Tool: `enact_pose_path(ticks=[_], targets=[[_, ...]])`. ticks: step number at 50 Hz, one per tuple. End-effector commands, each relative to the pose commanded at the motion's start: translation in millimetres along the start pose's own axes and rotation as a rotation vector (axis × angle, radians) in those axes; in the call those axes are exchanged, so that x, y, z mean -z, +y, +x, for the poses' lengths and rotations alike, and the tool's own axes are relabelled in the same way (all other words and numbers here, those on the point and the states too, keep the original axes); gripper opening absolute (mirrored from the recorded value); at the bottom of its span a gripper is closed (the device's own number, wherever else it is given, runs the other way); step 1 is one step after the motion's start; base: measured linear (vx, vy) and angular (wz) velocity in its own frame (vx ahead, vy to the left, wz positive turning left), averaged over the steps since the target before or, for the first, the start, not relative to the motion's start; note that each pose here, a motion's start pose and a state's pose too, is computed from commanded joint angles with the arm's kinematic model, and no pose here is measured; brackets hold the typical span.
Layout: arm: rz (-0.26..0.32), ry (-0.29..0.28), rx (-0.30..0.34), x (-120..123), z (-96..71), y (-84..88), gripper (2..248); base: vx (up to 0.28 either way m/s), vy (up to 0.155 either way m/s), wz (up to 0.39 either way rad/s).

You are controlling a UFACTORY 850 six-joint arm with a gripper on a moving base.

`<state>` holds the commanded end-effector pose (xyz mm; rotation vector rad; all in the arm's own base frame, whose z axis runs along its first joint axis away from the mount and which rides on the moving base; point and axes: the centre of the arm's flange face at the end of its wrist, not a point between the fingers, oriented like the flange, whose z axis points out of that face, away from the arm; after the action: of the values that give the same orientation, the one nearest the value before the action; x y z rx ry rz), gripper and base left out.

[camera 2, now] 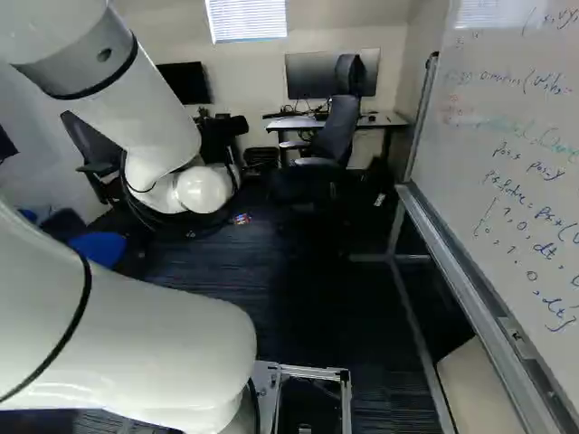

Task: Open the door and move inside

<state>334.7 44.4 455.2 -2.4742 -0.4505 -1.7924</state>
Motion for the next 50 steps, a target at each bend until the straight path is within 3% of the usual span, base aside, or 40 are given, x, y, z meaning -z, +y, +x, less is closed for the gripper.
enact_pose_path(ticks=[26, 50], targets=[[0.0, 0.0, 0.0, 0.0, 0.0, 0.0, 247, 0.142, -0.001, -0.014], [0.0, 0.0, 0.0, 0.0, 0.0, 0.0, 247, -0.006, 0.0, 0.0]])
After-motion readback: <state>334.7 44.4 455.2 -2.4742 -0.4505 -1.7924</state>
